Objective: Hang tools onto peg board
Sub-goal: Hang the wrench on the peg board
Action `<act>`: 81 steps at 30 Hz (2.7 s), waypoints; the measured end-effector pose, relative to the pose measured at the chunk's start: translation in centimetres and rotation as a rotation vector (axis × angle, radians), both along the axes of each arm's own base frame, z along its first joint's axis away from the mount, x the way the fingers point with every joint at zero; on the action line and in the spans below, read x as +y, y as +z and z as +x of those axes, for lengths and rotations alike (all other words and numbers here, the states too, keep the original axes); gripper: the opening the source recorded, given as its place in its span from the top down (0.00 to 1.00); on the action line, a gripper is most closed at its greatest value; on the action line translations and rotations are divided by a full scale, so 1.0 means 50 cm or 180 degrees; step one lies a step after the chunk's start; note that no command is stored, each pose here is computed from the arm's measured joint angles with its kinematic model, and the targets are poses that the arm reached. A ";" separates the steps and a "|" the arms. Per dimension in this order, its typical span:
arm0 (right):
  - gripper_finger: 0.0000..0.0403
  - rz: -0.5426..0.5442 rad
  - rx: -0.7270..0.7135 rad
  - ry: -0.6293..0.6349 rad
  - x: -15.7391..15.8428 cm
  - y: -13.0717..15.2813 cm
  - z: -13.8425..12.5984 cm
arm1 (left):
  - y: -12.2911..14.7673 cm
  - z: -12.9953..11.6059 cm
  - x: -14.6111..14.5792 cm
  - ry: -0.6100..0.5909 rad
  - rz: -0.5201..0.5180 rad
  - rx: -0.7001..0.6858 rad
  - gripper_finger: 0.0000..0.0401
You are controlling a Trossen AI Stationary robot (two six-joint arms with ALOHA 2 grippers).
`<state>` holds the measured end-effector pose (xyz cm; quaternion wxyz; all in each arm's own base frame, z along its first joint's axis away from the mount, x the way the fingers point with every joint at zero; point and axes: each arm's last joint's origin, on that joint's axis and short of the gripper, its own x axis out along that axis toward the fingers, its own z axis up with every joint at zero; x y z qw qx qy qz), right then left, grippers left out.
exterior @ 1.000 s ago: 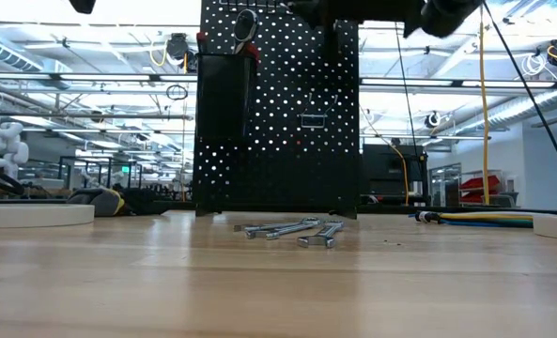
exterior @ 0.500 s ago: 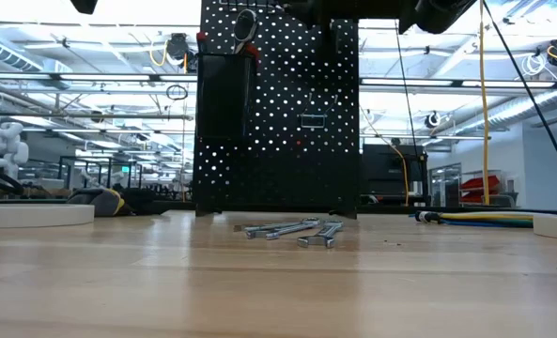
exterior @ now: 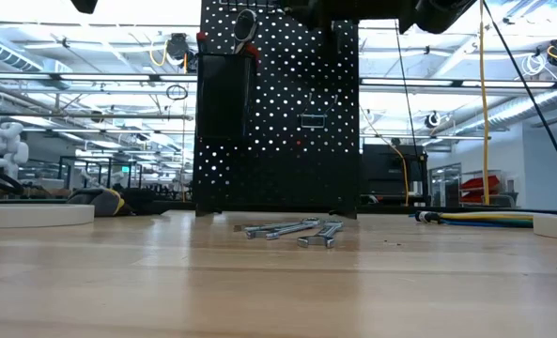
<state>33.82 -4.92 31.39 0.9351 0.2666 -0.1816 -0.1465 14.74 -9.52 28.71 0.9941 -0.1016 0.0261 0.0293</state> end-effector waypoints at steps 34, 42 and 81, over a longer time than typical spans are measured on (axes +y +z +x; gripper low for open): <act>0.81 0.0213 0.0460 -0.0360 -0.013 -0.032 0.002 | -0.005 0.000 0.000 0.0003 0.0056 0.0070 0.56; 0.60 0.0221 0.0847 -0.0556 -0.018 -0.054 0.001 | -0.005 0.000 -0.001 -0.0068 0.0050 0.0074 0.56; 0.55 0.0175 0.2732 0.1611 0.329 -0.164 -0.057 | -0.059 0.018 -0.008 -0.0487 0.0286 0.0771 0.56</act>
